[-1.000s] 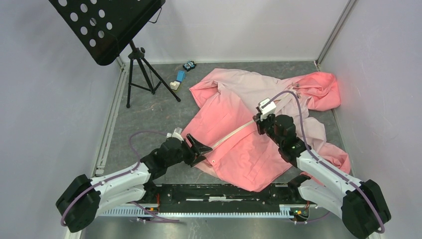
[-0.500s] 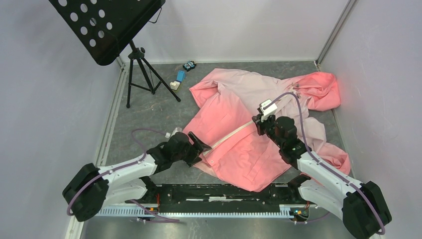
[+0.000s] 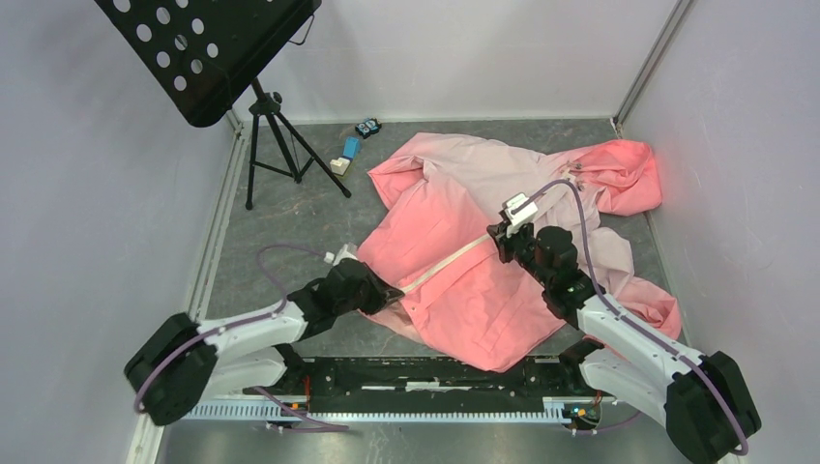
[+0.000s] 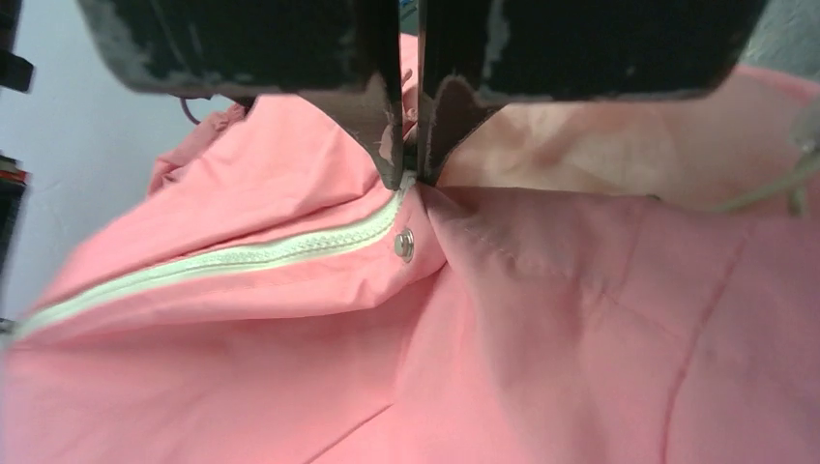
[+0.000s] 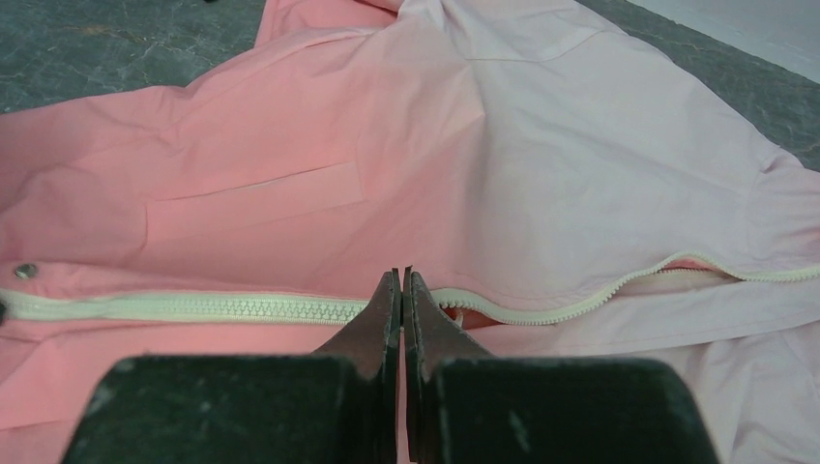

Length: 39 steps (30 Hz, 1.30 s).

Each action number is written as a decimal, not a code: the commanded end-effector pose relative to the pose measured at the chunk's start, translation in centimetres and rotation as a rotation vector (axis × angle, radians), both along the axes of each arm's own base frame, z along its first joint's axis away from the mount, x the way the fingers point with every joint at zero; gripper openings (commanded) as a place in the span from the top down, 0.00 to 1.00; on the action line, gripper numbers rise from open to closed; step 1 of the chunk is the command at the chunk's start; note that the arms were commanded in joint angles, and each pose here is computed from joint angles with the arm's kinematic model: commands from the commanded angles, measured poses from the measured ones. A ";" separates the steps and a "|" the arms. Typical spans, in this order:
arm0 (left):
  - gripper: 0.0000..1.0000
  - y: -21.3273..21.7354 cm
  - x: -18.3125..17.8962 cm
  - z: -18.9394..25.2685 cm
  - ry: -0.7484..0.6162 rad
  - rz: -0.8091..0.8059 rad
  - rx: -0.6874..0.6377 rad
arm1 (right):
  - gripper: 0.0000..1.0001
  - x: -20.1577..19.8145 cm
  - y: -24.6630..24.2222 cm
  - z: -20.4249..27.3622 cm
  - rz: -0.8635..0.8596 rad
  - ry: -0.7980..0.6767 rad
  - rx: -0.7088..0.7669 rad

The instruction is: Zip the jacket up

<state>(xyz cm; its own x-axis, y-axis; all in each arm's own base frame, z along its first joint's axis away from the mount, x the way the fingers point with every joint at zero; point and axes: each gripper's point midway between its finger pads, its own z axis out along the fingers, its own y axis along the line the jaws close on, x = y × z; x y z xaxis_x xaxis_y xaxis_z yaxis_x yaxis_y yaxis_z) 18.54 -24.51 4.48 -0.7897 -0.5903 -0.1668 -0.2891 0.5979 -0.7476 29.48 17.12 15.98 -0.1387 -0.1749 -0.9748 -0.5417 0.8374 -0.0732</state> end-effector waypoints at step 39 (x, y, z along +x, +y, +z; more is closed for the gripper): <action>0.98 15.6 -3.0 1.9 -0.142 0.298 0.426 | 1.00 16.5 -18.8 1.1 -0.535 -0.065 -0.347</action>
